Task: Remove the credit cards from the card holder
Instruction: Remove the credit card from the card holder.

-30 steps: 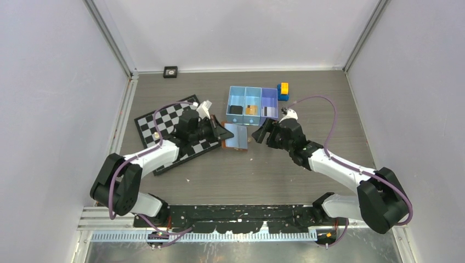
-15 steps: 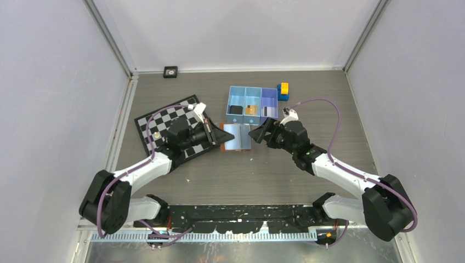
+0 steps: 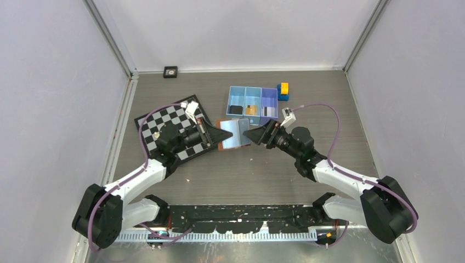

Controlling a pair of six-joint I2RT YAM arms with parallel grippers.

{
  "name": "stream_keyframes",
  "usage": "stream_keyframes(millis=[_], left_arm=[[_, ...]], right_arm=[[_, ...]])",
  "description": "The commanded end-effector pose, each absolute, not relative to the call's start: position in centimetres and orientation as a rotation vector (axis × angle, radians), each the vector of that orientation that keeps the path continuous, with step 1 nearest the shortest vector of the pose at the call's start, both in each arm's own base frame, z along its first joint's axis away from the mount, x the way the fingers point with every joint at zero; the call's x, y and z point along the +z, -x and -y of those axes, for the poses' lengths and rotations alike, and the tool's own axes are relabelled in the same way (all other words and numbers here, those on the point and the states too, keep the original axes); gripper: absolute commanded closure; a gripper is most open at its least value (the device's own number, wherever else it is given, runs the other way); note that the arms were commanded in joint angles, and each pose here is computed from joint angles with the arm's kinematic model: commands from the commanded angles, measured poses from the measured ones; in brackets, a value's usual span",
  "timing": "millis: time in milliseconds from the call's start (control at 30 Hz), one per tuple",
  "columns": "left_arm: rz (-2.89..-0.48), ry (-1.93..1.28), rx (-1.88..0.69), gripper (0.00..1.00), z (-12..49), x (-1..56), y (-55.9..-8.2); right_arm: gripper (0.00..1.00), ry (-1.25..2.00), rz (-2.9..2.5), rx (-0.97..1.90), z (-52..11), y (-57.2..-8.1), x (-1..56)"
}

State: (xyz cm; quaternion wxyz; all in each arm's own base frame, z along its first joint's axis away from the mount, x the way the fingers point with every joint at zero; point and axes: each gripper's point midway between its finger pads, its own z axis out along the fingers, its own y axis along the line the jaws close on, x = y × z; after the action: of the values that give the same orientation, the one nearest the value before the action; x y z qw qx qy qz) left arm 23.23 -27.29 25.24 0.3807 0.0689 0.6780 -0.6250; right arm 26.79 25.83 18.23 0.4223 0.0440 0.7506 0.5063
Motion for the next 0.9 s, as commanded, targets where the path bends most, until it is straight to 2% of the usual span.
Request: stream_keyframes(millis=[0, 333, 633, 767, 867], left_arm=[[-1.577, -0.244, -1.658, 1.0, 27.1, 28.8, -21.9], [-1.567, -0.216, -1.668, 1.0, 27.0, 28.9, -22.1], [-1.627, -0.16, -1.645, 1.0, 27.1, 27.3, -23.1], [-1.722, -0.083, -1.534, 1.0, 26.5, 25.2, -24.3], [-1.772, -0.032, -1.425, 1.0, 25.6, 23.9, -25.2]], right_arm=[[0.1, -0.076, -1.685, 1.462, -26.7, -25.7, 23.2], [0.1, -0.257, -1.601, 1.628, -26.2, -25.5, 25.1], [0.1, -0.202, -1.584, 1.809, -28.1, -24.9, 25.5], [0.11, -0.196, -1.582, 1.778, -27.8, -24.9, 25.3], [0.16, -0.209, -1.569, 1.73, -27.1, -25.1, 25.3]])
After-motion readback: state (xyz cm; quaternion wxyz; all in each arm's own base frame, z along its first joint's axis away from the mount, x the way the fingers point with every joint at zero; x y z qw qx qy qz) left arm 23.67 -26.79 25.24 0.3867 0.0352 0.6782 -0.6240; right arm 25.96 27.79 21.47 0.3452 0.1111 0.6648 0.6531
